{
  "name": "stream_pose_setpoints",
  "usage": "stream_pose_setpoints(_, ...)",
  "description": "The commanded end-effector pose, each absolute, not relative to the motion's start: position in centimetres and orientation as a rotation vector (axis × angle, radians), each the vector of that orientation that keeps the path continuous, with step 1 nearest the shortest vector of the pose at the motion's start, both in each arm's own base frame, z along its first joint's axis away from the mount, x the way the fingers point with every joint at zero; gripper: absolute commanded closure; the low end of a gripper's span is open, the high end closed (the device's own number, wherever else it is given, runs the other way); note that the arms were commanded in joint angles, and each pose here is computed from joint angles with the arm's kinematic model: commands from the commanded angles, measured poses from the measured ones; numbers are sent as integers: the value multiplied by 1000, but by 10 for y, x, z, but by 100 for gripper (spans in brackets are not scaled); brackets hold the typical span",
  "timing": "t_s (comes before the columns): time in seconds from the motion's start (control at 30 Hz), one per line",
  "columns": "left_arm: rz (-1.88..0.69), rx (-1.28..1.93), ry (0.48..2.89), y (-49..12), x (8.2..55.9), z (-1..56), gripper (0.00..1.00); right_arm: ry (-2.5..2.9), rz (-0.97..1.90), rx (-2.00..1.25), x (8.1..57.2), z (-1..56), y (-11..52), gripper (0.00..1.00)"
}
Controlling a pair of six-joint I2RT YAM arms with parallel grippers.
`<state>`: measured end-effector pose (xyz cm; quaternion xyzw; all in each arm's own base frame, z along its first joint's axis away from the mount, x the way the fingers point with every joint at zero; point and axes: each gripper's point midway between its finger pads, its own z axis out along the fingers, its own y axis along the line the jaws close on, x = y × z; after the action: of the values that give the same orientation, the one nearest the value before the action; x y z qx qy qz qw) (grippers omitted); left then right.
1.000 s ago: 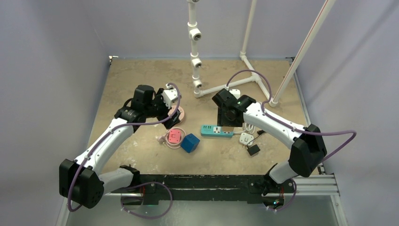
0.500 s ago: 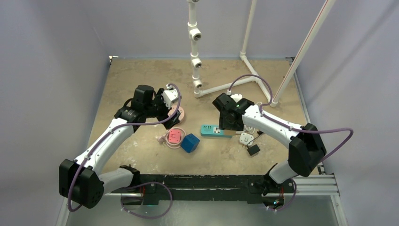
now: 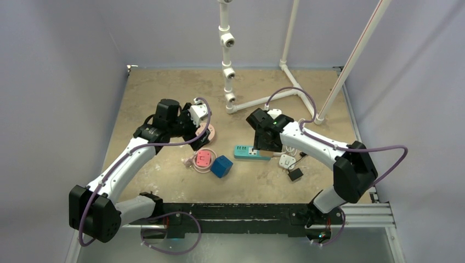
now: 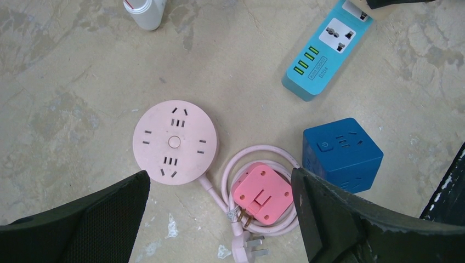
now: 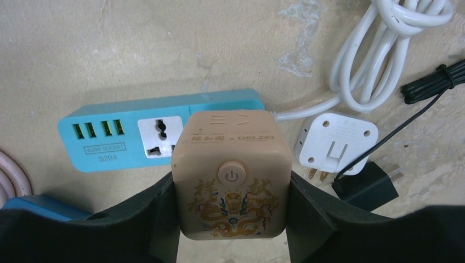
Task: Insert the plug
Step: Insert the plug into the socket.
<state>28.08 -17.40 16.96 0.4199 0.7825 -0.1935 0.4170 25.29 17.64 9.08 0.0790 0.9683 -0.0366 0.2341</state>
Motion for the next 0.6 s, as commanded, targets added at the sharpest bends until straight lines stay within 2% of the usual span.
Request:
stream_pose_setpoints(0.0,-497,1064,1905,-178,282,188,1,2605,-103,278,263,95,175,100)
stream_pose_setpoints(0.57,-508,1072,1895,-179,279,189,1,2597,-129,357,253,88,166,100)
